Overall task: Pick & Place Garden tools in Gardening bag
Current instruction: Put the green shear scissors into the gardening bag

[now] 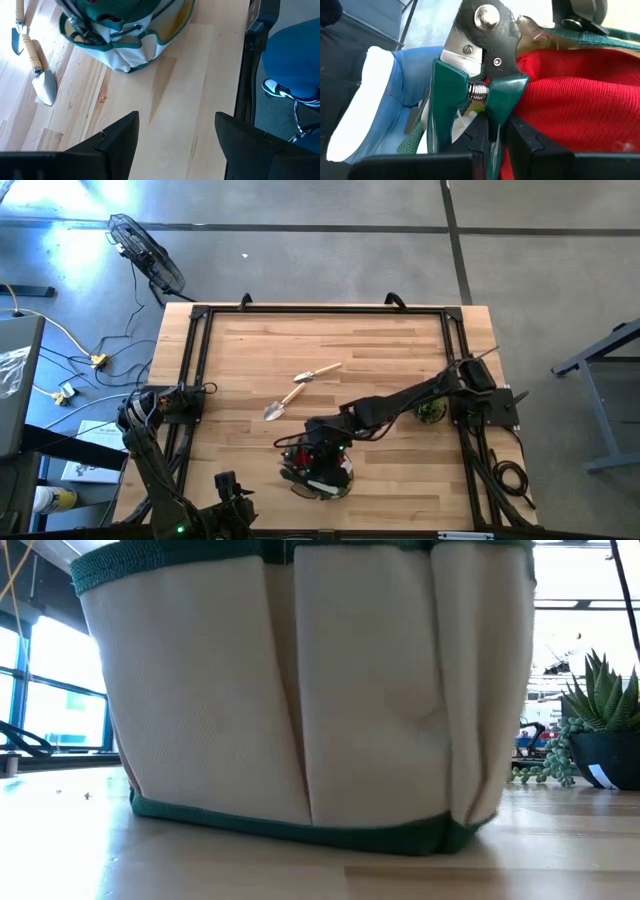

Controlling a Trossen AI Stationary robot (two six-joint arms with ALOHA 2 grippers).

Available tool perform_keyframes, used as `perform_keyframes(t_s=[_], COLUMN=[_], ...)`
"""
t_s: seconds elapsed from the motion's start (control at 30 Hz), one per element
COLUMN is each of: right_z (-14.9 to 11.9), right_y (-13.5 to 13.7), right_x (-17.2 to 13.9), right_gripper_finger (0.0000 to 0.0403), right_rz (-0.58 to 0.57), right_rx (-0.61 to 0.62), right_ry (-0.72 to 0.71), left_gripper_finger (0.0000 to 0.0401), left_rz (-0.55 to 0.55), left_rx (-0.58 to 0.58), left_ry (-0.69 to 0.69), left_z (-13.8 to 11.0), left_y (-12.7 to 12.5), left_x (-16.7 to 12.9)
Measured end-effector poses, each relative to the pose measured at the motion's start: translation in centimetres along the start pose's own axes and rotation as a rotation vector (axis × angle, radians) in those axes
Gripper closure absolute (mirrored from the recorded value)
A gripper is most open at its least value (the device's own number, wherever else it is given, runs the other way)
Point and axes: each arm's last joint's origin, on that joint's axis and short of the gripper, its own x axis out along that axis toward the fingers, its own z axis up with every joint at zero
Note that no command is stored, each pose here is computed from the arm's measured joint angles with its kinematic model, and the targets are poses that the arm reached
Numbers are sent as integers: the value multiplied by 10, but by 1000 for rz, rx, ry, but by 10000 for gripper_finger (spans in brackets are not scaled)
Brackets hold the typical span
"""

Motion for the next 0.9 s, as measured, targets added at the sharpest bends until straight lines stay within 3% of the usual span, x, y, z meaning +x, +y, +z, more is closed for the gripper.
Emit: perform_keyframes(t_s=[0.57, 0.9], right_z=[-3, -13], right_y=[13, 17], right_x=[-19, -19], right_gripper_finger=[370, 370], right_rz=[-71, -153], right_rx=[59, 187], right_ry=[14, 64], left_gripper_finger=[150, 150], left_rz=[0, 0], left_rx=[0, 0], left_ry=[0, 1], left_z=[0, 0], left_y=[0, 0], left_x=[0, 0])
